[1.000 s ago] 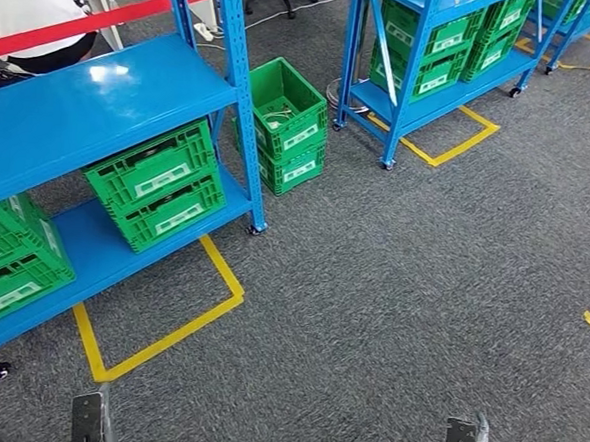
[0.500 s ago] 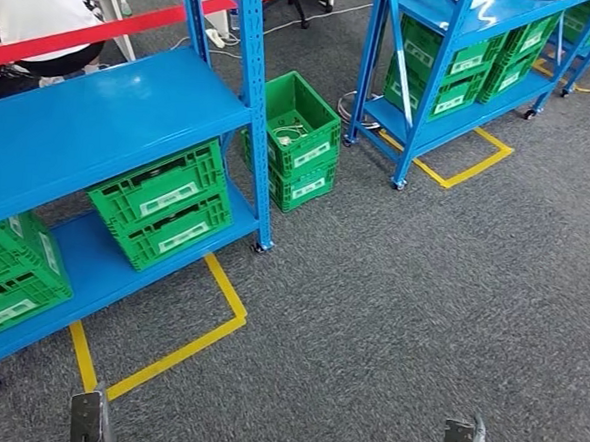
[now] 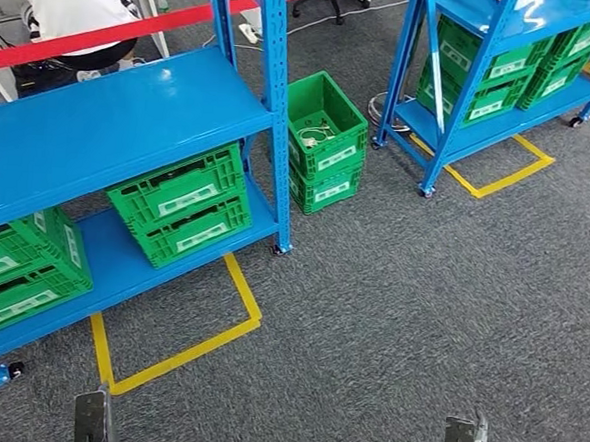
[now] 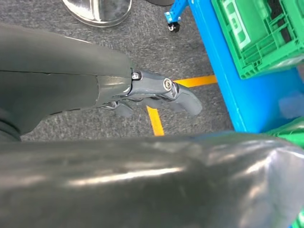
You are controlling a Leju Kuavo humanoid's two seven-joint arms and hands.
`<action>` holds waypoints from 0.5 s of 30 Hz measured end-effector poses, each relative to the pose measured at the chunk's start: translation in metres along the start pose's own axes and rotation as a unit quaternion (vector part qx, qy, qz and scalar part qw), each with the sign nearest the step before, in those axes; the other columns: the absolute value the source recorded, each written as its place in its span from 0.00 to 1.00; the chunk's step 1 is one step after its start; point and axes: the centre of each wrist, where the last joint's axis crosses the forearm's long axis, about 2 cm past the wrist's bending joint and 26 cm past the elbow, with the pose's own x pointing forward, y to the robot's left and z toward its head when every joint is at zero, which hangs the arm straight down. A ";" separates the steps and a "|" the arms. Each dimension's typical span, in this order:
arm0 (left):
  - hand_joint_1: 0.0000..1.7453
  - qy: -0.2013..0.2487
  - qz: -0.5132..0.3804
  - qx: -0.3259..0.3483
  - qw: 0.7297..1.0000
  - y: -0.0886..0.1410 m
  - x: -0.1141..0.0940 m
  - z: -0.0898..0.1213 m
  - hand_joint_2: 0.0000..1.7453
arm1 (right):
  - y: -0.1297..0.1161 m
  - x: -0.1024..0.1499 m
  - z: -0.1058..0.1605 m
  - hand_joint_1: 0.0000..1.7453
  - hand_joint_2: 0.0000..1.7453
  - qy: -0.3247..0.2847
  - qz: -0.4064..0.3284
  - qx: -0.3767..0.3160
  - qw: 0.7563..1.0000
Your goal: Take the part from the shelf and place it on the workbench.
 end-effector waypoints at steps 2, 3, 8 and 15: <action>0.00 -0.003 0.002 -0.001 1.000 -0.002 0.002 -0.002 0.00 | 0.000 0.000 0.000 0.00 0.00 -0.001 0.002 -0.001 1.000; 0.00 -0.003 0.002 -0.001 1.000 -0.002 0.002 -0.002 0.00 | 0.000 0.001 -0.001 0.00 0.00 -0.002 0.002 -0.002 1.000; 0.00 -0.004 0.003 0.001 1.000 -0.002 0.003 -0.002 0.00 | 0.001 0.004 -0.003 0.00 0.00 -0.006 0.002 -0.002 1.000; 0.00 -0.003 0.001 -0.003 1.000 -0.003 0.002 -0.001 0.00 | 0.001 0.003 -0.003 0.00 0.00 -0.005 0.002 -0.002 1.000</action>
